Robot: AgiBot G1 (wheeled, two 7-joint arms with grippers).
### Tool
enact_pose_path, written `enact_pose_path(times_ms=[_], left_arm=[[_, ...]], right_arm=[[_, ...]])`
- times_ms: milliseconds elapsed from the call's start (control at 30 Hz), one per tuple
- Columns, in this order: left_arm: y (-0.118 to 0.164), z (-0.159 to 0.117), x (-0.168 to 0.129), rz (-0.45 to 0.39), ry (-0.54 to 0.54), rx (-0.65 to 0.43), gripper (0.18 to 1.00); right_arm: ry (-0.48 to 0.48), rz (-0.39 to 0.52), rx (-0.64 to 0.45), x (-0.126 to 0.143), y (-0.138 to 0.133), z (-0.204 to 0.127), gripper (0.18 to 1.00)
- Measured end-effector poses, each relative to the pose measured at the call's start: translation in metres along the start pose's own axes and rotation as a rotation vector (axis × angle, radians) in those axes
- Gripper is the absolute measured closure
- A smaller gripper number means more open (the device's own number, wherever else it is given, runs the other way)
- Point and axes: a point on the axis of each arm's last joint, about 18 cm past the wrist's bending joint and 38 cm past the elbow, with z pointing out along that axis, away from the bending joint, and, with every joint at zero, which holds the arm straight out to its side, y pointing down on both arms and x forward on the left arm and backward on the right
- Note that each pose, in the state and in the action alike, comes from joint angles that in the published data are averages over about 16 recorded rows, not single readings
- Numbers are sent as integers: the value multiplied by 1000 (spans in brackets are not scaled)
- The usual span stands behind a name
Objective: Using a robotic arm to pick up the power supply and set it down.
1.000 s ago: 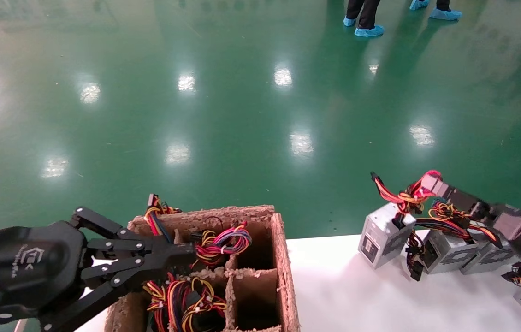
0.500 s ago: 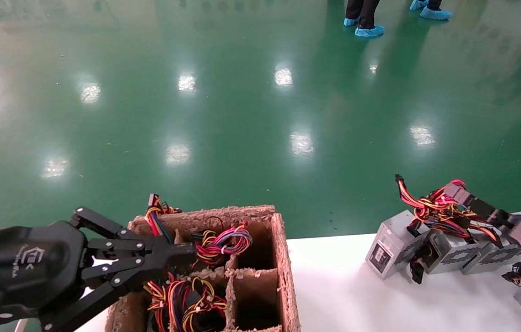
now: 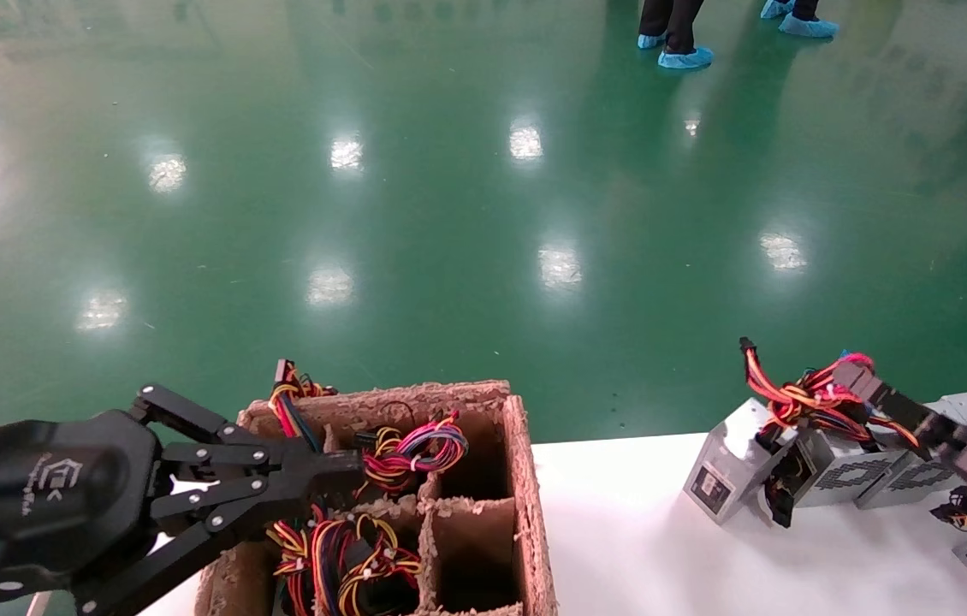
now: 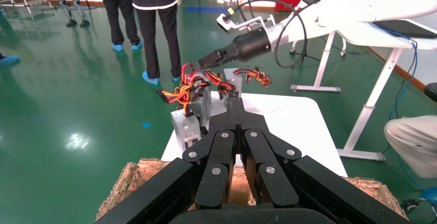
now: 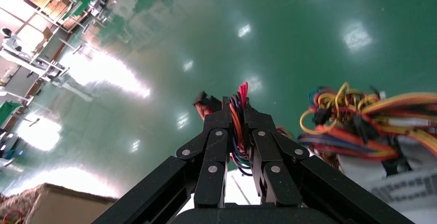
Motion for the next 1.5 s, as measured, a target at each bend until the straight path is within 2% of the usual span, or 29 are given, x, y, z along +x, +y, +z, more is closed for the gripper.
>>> enact_pose_path(times_ms=[333, 800, 1000, 1200, 1500], left_arm=[[0, 0, 0, 0, 0, 0, 993], [0, 0, 0, 0, 0, 0, 993], [0, 0, 0, 0, 0, 0, 993], [0, 0, 0, 0, 0, 0, 993], [0, 0, 0, 0, 0, 0, 993]], right_arm=[[23, 6, -25, 9, 12, -12, 969], [41, -24, -40, 16, 8, -33, 923], [34, -34, -46, 16, 6, -41, 856], [21, -42, -45, 14, 3, -48, 751], [-21, -57, -26, 8, -1, -53, 540]])
